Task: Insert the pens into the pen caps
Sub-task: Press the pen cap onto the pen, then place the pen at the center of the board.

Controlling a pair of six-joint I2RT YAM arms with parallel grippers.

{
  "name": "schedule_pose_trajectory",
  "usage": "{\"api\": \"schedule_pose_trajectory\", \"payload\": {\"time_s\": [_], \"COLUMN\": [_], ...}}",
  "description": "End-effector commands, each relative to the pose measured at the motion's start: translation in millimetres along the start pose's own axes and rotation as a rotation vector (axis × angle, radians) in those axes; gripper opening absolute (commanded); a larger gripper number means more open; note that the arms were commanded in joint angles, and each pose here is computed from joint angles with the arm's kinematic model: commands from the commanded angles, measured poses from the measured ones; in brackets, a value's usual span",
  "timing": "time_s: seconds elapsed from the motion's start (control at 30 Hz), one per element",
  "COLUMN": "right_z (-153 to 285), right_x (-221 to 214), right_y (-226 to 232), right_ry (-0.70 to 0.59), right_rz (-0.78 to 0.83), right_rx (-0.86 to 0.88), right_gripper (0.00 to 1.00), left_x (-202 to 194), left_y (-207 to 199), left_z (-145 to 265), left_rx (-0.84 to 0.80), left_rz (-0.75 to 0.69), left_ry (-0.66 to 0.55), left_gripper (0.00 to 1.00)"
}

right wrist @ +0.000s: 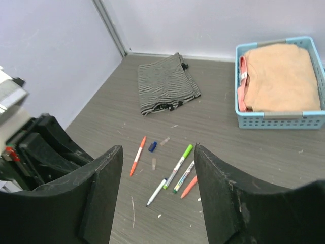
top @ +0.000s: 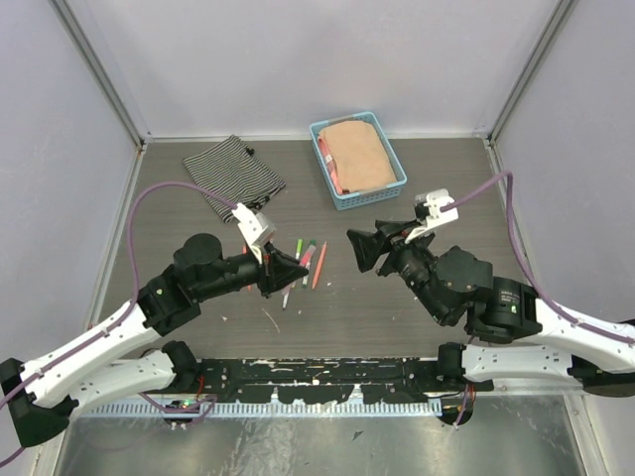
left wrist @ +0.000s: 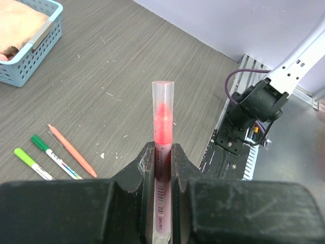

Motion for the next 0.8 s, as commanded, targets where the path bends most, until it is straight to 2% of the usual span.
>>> {"api": "schedule_pose_trajectory", "payload": {"time_s": [0.0, 0.13, 0.3, 0.53, 0.77], "right_z": [-2, -10, -22, -31, -42], "right_x": [-14, -25, -41, -51, -60], "right_y": [-1, 12, 29, 39, 36], "right_ry": [0.017, 0.027, 0.053, 0.064, 0.096], "right_rz": [-0.099, -0.255, -0.362, -0.386, -0.425], "right_rx": [-0.05, -0.037, 0.011, 0.037, 0.033], "right_gripper": [0.64, 0.65, 0.65, 0.64, 0.58], "left_x": [7, 8, 9, 10, 11], "left_y": [-1, -1, -2, -4, -5], "left_z": [5, 6, 5, 6, 6], "left_rx": [-0.013, -0.014, -0.026, -0.045, -0.051], "left_rz": [-0.05, -0.051, -0.049, -0.05, -0.054], "left_ry": [-0.045, -0.053, -0.056, -0.06, -0.068], "left_gripper": [0.0, 0.0, 0.0, 0.0, 0.0]}}
Point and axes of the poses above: each gripper's point midway between its finger pads, its own z axis back along the fingers, its own y axis along the line the jaws close on, x = y × z, the point moved 9 cm from there along z, back along the fingers, and after that the axes turned 7 degrees about -z, right-handed, at the moved point
